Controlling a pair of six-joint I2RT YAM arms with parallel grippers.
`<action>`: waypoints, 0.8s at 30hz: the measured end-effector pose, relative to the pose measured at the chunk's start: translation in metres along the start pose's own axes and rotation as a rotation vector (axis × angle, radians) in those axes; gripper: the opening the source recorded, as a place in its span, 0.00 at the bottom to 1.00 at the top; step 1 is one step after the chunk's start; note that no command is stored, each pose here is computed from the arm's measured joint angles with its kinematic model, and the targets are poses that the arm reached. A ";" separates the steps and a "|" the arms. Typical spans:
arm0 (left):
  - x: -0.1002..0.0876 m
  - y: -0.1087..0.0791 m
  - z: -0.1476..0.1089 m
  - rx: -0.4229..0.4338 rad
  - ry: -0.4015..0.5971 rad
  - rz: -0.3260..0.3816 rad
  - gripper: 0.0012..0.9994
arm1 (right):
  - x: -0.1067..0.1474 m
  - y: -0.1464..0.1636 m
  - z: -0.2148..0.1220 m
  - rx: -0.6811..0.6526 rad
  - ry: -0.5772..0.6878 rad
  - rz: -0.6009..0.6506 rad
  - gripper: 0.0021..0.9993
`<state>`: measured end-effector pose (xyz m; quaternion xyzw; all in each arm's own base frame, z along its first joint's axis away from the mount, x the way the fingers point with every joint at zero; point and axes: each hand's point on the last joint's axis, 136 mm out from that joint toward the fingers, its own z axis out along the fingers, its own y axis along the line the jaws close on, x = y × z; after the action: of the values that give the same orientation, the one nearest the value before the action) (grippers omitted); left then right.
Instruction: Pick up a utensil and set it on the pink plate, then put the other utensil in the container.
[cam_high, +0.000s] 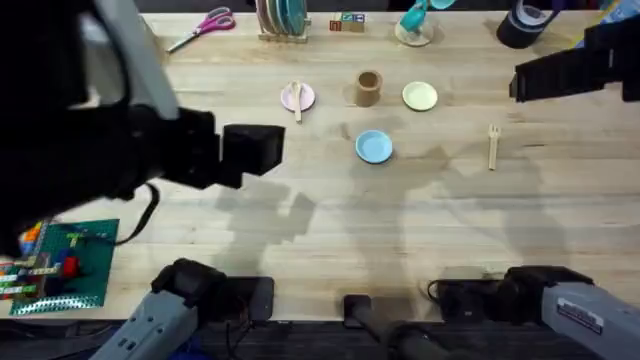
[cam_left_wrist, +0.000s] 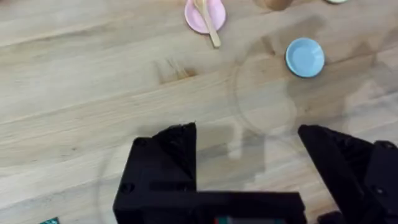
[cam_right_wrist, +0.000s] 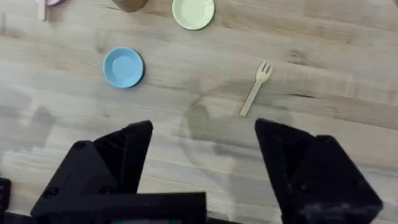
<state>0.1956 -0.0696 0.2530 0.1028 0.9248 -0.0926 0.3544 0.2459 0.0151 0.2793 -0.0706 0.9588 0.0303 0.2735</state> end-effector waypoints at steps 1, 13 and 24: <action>0.000 0.001 -0.003 -0.006 -0.010 0.000 1.00 | 0.000 0.000 0.000 0.000 0.000 0.000 1.00; 0.000 0.001 -0.005 -0.005 -0.018 0.060 1.00 | 0.000 0.000 0.000 0.000 0.000 0.000 1.00; 0.003 -0.035 0.016 0.206 -0.054 0.317 1.00 | 0.000 0.000 0.000 0.000 0.000 0.000 1.00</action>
<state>0.1946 -0.1062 0.2431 0.2801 0.8729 -0.1324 0.3768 0.2460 0.0151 0.2794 -0.0706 0.9588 0.0302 0.2737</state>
